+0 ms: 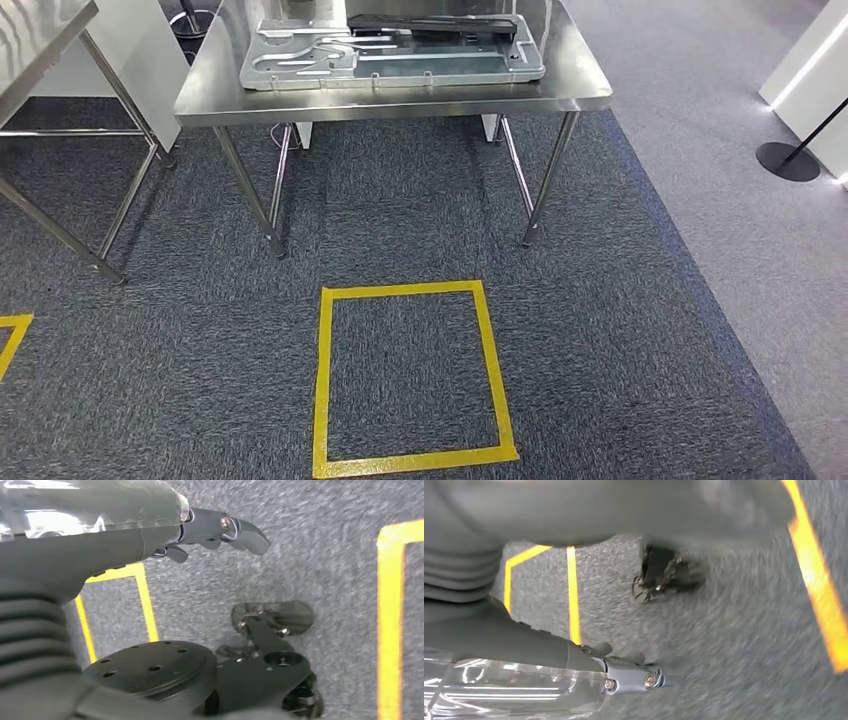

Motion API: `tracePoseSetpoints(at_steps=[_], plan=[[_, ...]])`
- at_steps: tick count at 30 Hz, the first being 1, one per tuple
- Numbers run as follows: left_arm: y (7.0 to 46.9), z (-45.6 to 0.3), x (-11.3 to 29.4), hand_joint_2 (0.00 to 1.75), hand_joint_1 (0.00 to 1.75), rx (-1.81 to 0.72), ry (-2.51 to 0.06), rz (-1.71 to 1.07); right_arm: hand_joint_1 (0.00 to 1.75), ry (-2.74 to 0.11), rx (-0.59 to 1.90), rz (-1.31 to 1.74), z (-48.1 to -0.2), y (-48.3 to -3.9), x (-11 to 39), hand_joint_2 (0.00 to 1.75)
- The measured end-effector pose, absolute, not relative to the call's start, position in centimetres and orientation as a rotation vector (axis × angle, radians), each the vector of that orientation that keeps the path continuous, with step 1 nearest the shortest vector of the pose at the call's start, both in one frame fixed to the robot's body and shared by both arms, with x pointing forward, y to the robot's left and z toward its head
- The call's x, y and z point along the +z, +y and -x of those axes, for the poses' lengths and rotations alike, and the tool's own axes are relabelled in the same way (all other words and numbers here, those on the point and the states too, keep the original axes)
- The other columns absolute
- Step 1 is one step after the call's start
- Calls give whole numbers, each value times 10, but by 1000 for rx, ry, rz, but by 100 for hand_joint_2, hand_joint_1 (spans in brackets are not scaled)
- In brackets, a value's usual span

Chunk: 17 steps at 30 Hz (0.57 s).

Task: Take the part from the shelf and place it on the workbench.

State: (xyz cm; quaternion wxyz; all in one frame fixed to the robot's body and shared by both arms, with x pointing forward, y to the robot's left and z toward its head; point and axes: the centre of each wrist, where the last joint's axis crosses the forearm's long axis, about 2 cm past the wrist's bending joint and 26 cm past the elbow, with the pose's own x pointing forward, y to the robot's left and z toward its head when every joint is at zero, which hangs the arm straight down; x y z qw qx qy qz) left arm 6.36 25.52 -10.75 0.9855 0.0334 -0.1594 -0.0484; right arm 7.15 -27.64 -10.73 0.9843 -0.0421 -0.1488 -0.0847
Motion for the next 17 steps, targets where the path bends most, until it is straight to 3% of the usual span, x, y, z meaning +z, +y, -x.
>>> tracePoseSetpoints(at_steps=[9,17], plan=[[259,-59,-108,175,0,-142,-273,-72,0,-387,61,50,-87,-282,-105,175],[264,-40,-111,175,0,-115,-238,-69,0,-413,74,69,-97,-285,-103,175]])
